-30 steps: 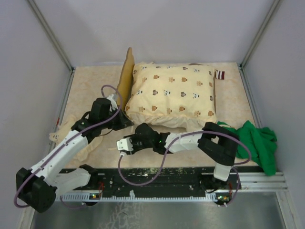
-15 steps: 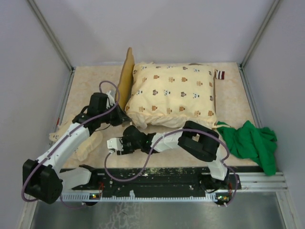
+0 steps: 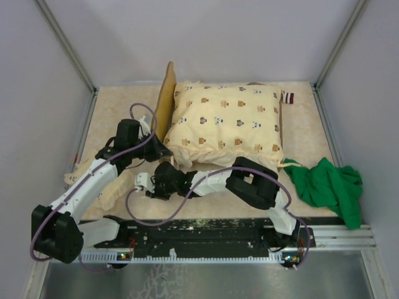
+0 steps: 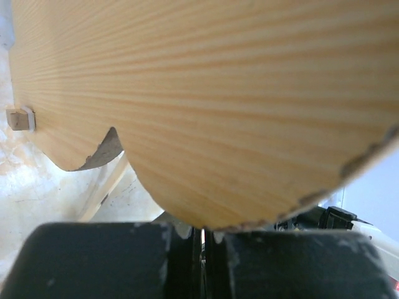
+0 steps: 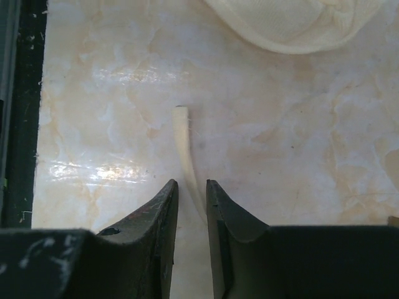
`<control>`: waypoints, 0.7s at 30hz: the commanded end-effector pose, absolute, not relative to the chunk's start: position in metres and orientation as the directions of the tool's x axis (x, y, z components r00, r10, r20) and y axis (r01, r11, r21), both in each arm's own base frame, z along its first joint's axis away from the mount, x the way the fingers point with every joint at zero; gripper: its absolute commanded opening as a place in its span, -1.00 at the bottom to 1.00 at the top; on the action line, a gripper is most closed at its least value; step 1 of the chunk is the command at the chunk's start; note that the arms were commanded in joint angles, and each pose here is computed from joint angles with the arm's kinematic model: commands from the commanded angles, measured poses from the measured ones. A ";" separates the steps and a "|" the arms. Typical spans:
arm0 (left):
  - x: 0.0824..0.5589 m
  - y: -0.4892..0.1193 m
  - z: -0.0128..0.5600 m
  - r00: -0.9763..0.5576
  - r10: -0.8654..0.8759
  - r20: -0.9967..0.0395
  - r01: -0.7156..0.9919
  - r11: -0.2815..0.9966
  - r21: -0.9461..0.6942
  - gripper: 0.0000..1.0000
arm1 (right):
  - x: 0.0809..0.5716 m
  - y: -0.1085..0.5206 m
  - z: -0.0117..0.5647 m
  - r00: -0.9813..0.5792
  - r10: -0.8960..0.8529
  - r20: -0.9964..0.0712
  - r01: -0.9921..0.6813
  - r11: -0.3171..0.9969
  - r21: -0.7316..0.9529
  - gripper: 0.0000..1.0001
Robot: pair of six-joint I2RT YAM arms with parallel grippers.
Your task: Set up the pet bed
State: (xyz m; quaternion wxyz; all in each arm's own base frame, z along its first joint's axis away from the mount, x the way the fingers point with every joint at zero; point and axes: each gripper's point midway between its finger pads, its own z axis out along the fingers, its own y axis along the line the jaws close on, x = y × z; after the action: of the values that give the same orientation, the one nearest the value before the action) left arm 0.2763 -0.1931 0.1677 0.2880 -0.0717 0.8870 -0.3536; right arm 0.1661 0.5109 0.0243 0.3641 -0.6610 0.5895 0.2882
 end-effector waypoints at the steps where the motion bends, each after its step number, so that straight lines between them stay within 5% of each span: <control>1: 0.283 -0.194 0.166 -0.821 -0.315 -0.476 0.100 0.742 -0.663 -1.00 | 0.145 0.494 0.012 0.086 -0.609 -0.789 -0.996 -0.080 -0.046 -0.55; 15: 0.265 -0.177 0.135 -0.837 -0.283 -0.468 0.073 0.789 -0.610 -1.00 | 0.134 0.452 0.020 0.169 -0.624 -0.763 -0.985 -0.132 -0.111 -1.00; 21: 0.245 -0.154 0.113 -0.853 -0.293 -0.431 -0.005 0.831 -0.556 -1.00 | 0.150 0.454 0.084 0.103 -0.411 -0.906 -0.986 0.076 -0.147 -1.00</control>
State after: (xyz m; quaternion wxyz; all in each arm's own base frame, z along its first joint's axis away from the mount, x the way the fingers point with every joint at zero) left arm 0.2578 -0.1744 0.1231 0.2590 -0.0691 0.9113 -0.3125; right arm 0.1380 0.4538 0.0224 0.3426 -0.6731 0.5858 0.2941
